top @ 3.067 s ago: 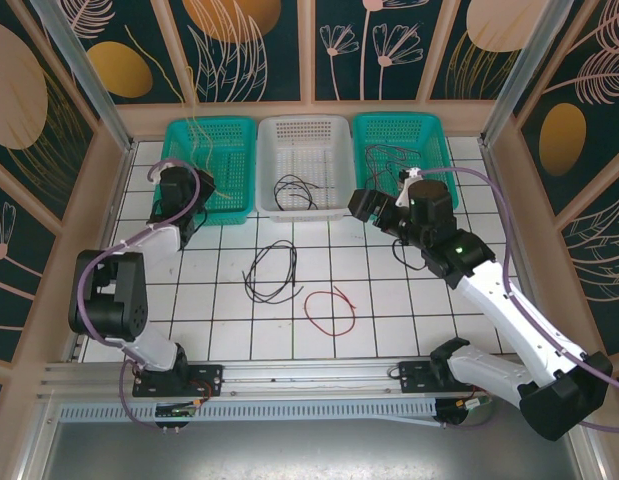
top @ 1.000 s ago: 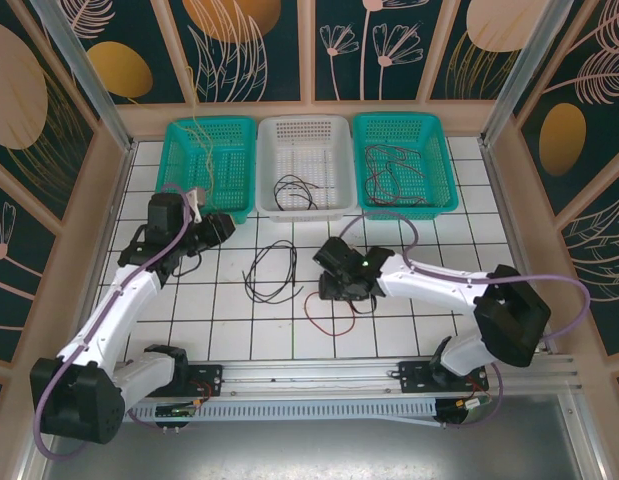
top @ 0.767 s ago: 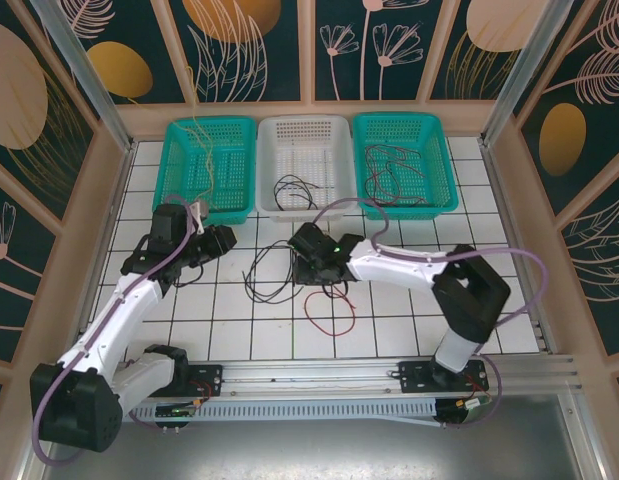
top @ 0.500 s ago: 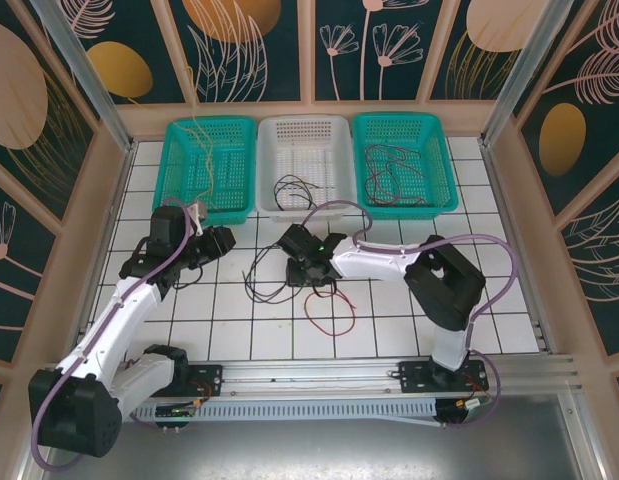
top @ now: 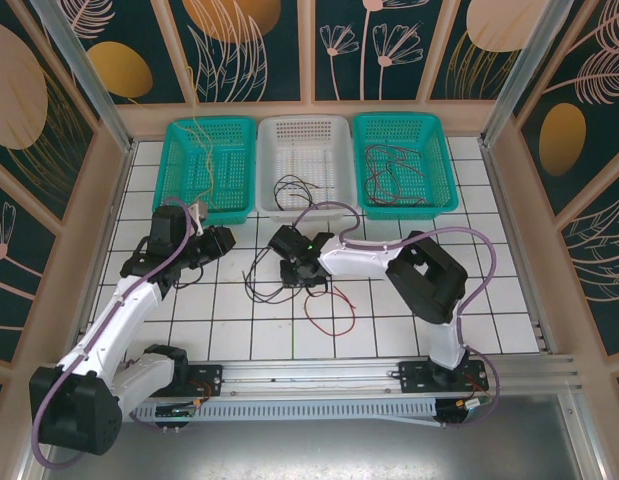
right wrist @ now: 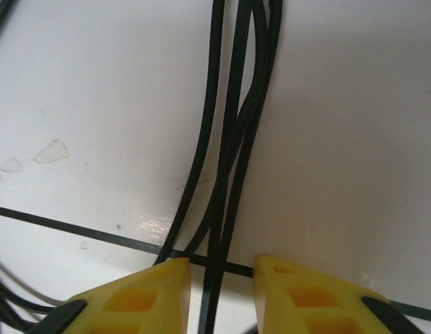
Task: Untangle the cables
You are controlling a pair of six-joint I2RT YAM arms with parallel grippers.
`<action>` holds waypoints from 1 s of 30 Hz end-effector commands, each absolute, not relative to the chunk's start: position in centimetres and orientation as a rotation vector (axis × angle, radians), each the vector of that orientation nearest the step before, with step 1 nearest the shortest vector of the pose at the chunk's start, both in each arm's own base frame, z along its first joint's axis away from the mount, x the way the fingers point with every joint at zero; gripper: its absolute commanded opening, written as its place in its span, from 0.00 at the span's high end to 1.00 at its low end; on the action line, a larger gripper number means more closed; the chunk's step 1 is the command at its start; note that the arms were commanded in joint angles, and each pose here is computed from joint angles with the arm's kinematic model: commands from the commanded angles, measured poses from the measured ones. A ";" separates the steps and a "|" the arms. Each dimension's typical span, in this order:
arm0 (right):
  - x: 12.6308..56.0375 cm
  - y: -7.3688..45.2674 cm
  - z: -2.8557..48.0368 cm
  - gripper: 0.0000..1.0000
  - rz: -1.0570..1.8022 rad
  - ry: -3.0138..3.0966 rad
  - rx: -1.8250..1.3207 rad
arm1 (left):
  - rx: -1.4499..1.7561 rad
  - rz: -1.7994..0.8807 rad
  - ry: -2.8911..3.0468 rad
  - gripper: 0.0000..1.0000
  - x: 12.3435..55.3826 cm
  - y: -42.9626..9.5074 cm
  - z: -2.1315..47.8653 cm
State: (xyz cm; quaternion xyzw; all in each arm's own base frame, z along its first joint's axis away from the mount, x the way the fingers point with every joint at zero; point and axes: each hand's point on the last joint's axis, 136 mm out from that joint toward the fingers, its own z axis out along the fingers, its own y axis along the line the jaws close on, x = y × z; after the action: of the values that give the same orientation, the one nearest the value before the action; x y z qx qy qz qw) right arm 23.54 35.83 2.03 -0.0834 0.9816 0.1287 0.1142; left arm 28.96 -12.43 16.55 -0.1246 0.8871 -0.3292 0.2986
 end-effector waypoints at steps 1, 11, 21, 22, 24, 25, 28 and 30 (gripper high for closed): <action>23.0 35.6 1.7 0.79 0.329 2.903 -0.273 | -0.309 -0.906 2.345 0.78 29.1 -13.0 17.1; 25.3 32.3 11.3 1.00 0.255 2.585 -0.259 | -0.243 -0.997 2.281 0.76 29.8 -14.5 19.7; 23.8 29.0 27.5 1.00 0.353 2.143 -0.360 | -0.100 -1.268 2.014 0.67 30.4 -18.0 27.3; 23.8 28.7 29.0 1.00 0.357 2.109 -0.358 | -0.073 -1.291 1.983 0.65 30.4 -18.4 28.2; 23.8 28.5 31.6 1.00 0.379 2.053 -0.362 | -0.020 -1.320 1.930 0.60 30.3 -19.0 29.9; 23.7 28.4 32.9 1.00 0.386 2.026 -0.361 | 0.010 -1.333 1.903 0.56 30.1 -19.3 30.8; 23.5 28.4 36.0 1.00 0.414 1.958 -0.366 | 0.087 -1.352 1.851 0.47 29.7 -20.2 32.6; 23.3 28.5 37.7 1.00 0.444 1.917 -0.370 | 0.147 -1.366 1.821 0.42 29.2 -21.0 33.6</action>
State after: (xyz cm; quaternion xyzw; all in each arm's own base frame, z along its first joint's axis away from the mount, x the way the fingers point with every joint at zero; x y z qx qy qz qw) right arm 23.51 29.53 33.85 -0.1513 0.8326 0.1883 0.4984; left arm 30.05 -19.69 29.58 0.0008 0.7662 -0.5148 0.3847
